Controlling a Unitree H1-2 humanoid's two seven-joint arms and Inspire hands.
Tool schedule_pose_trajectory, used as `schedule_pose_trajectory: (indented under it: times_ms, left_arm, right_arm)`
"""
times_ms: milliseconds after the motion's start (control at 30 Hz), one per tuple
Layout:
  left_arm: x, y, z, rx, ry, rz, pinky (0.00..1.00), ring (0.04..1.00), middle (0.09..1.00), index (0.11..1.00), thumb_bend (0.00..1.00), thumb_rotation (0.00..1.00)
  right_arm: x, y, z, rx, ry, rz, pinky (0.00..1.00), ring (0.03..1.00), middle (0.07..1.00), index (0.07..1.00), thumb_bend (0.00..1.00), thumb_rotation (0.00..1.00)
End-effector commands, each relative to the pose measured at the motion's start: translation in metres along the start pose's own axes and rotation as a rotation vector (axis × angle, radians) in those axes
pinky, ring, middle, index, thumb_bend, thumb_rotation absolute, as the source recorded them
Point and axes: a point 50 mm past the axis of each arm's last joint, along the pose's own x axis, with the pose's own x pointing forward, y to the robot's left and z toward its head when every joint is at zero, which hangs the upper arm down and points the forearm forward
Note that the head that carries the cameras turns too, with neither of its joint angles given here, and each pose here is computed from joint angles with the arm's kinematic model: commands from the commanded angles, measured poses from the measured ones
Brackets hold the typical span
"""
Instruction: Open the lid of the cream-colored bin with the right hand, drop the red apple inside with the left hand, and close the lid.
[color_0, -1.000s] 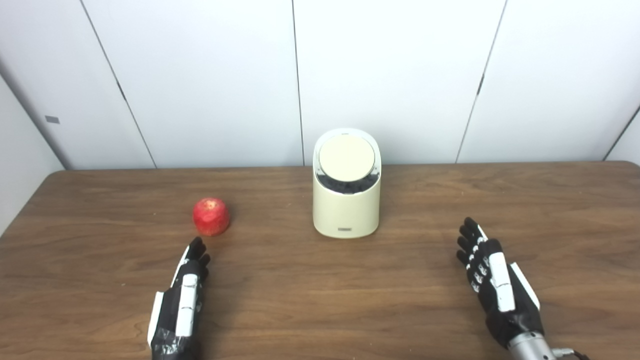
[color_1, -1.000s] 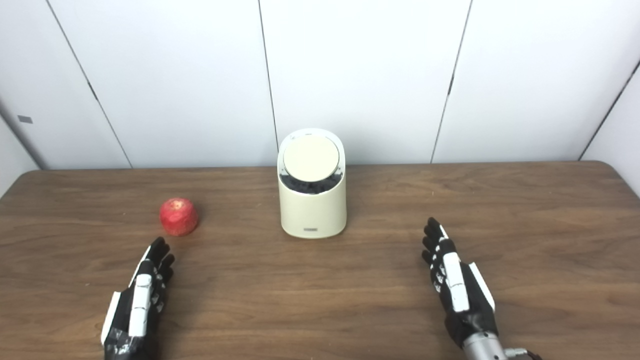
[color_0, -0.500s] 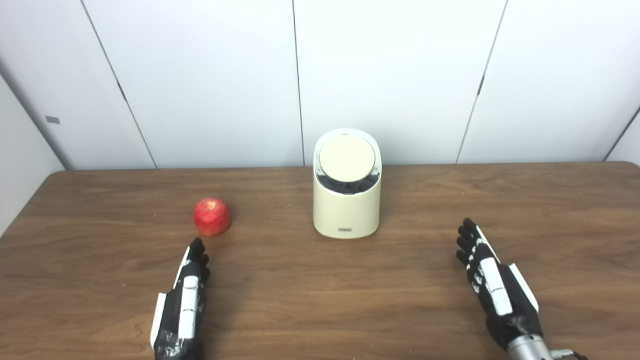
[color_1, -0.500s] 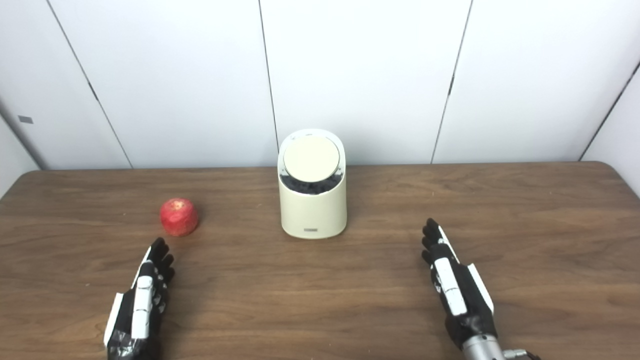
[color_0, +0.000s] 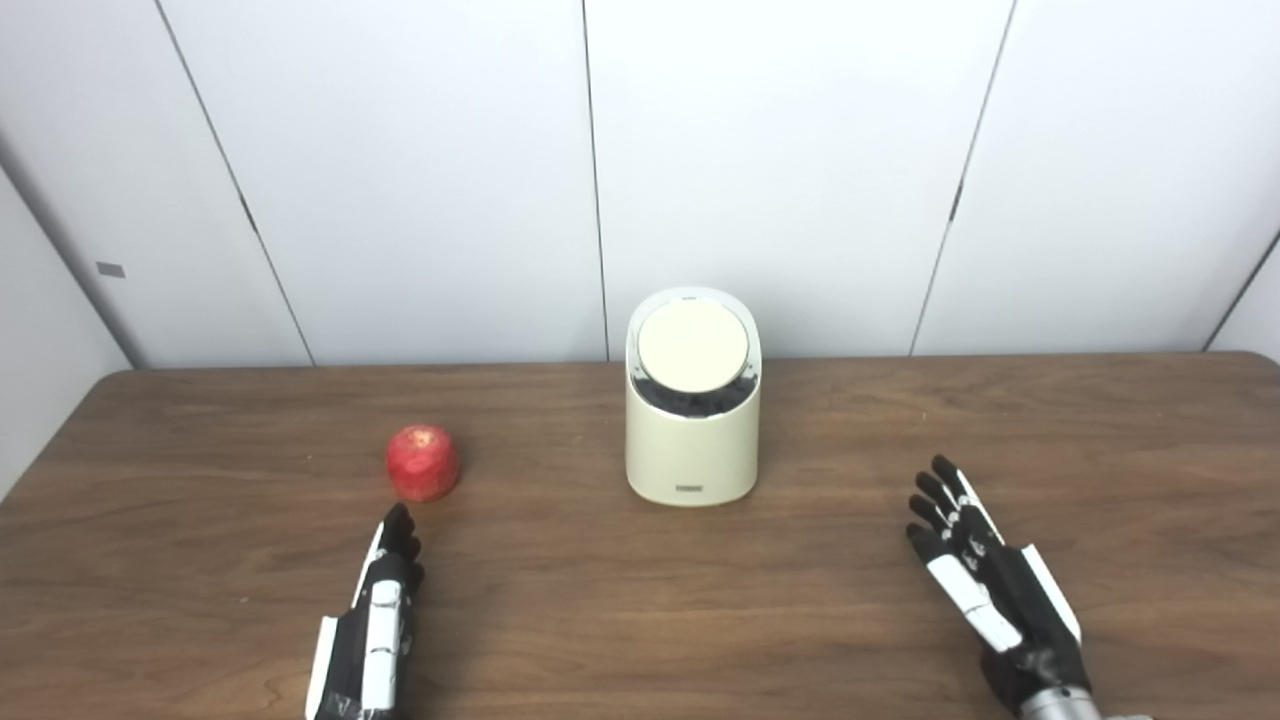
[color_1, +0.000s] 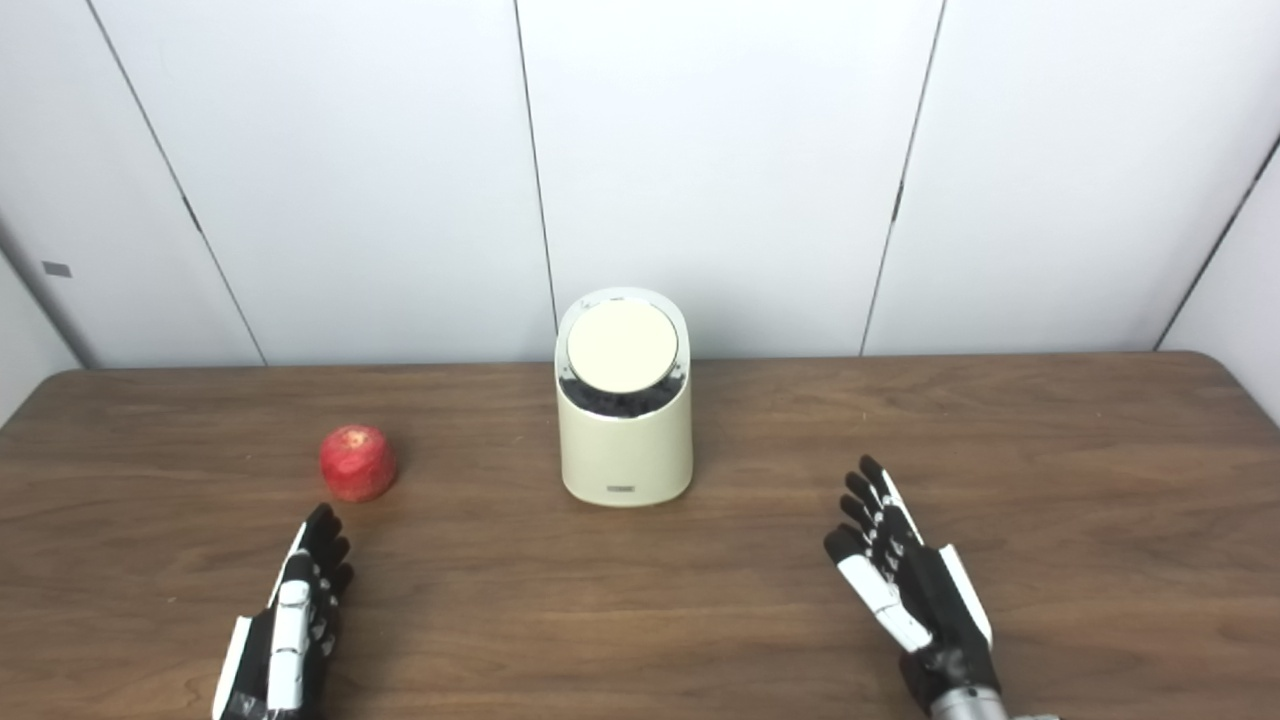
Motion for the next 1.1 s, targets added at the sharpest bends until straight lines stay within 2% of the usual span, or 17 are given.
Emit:
schedule_pose_trajectory:
  times_ms: [0,133,233,400,467,733,933,1067]
  left_arm:
    - [-0.004,-0.008,-0.008,-0.01,0.014,-0.011,1.0,0.997,0.995,1.0,0.45,0.93]
    - [-0.006,-0.01,-0.008,-0.013,0.015,-0.004,1.0,0.991,0.988,0.996,0.43,0.91]
    - [-0.007,-0.011,-0.008,-0.011,0.016,-0.006,1.0,0.995,0.988,0.995,0.43,0.92]
    - [-0.01,-0.014,-0.008,-0.01,0.014,-0.009,1.0,0.998,0.987,1.0,0.41,0.91]
    - [-0.011,-0.015,-0.008,-0.014,0.016,-0.009,1.0,0.995,0.983,0.999,0.41,0.89]
    - [-0.012,-0.019,-0.008,-0.028,0.019,-0.011,1.0,0.996,0.987,1.0,0.42,0.89]
    - [-0.012,-0.02,-0.008,-0.032,0.013,-0.007,1.0,0.994,0.985,1.0,0.43,0.9]
    - [-0.013,-0.021,-0.007,-0.042,0.015,-0.004,1.0,0.997,0.988,1.0,0.43,0.86]
  right_arm:
    - [0.023,0.005,0.026,-0.016,-0.104,0.004,0.88,0.932,0.954,0.966,0.77,0.66]
    - [0.048,0.009,0.038,-0.024,-0.139,0.015,0.93,0.96,0.965,0.965,0.85,0.62]
    - [0.066,0.014,0.05,-0.05,-0.18,0.024,0.98,0.973,0.967,0.961,0.85,0.57]
    - [0.1,0.022,0.081,-0.076,-0.256,0.054,1.0,0.98,0.966,0.952,0.9,0.51]
    - [0.112,0.024,0.093,-0.091,-0.288,0.071,1.0,0.981,0.97,0.96,0.87,0.48]
    - [0.145,0.047,0.141,-0.17,-0.337,0.091,0.99,0.974,0.956,0.935,0.9,0.4]
    - [0.168,0.068,0.16,-0.229,-0.343,0.116,0.94,0.961,0.946,0.922,0.91,0.37]
    - [0.181,0.078,0.166,-0.25,-0.342,0.131,0.9,0.95,0.937,0.918,0.91,0.34]
